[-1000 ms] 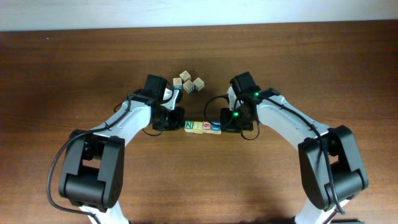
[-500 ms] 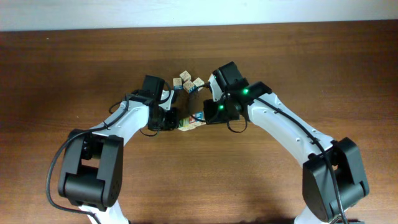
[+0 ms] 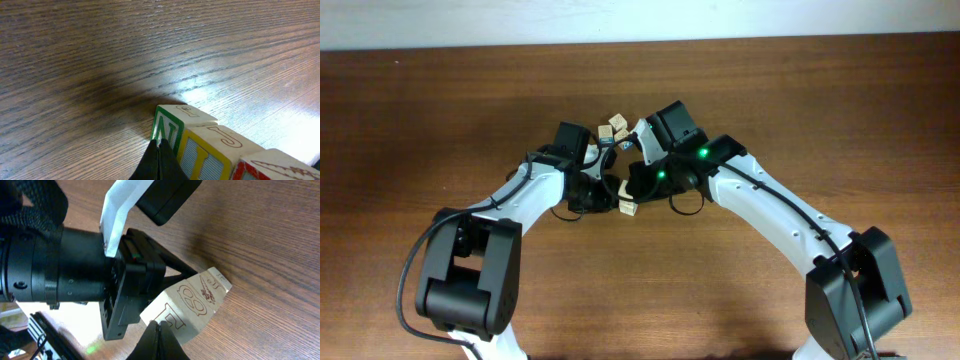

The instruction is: Rotate 4 blocks

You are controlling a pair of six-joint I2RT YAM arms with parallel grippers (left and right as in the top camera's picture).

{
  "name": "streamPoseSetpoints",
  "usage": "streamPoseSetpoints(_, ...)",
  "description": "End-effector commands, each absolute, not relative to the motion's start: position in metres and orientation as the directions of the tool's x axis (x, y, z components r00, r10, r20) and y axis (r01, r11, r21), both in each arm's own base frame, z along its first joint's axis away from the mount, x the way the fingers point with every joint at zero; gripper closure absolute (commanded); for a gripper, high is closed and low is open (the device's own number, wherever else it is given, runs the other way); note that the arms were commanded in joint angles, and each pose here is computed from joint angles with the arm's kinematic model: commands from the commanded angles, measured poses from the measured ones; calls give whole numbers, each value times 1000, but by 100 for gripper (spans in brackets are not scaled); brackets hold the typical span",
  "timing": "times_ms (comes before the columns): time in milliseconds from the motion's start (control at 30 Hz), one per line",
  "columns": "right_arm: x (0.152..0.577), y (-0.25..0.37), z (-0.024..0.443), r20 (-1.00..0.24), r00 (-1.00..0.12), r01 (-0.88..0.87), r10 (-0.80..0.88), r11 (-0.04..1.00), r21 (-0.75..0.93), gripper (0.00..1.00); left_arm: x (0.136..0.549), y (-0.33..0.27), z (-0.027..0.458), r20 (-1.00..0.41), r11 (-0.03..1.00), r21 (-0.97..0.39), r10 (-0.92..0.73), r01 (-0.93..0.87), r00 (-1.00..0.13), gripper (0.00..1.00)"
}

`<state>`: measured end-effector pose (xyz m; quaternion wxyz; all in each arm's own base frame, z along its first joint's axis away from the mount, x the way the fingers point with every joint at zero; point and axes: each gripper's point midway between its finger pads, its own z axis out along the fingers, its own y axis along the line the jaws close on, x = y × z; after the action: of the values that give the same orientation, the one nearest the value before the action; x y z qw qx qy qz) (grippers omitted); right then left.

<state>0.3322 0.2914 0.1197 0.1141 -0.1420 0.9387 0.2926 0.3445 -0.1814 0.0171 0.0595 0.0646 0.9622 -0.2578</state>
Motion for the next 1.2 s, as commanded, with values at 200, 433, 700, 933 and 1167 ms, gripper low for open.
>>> streamPoseSetpoints(200, 340, 283, 98, -295, -938, -305, -183, 842, 444, 96, 429, -97, 62, -340, 947, -313, -47, 66, -939, 100)
streamPoseSetpoints(433, 338, 283, 134, -367, -914, -339, -171, 820, 461, 94, 456, -81, 105, -414, 955, -282, -41, 86, -910, 100)
streamPoseSetpoints(700, 325, 224, 265, -644, -762, -391, -68, 840, 375, 94, 464, -56, 237, -579, 987, -133, 0, 95, -815, 100)
streamPoseSetpoints(933, 234, 91, 370, -844, -522, -204, 123, 943, 263, 62, 398, -31, 361, -775, 998, -50, -15, 39, -632, 1)
streamPoseSetpoints(1167, 111, 31, 368, -895, -427, -199, 130, 952, 234, 2, 397, -31, 362, -774, 998, -50, -14, 39, -633, 1)
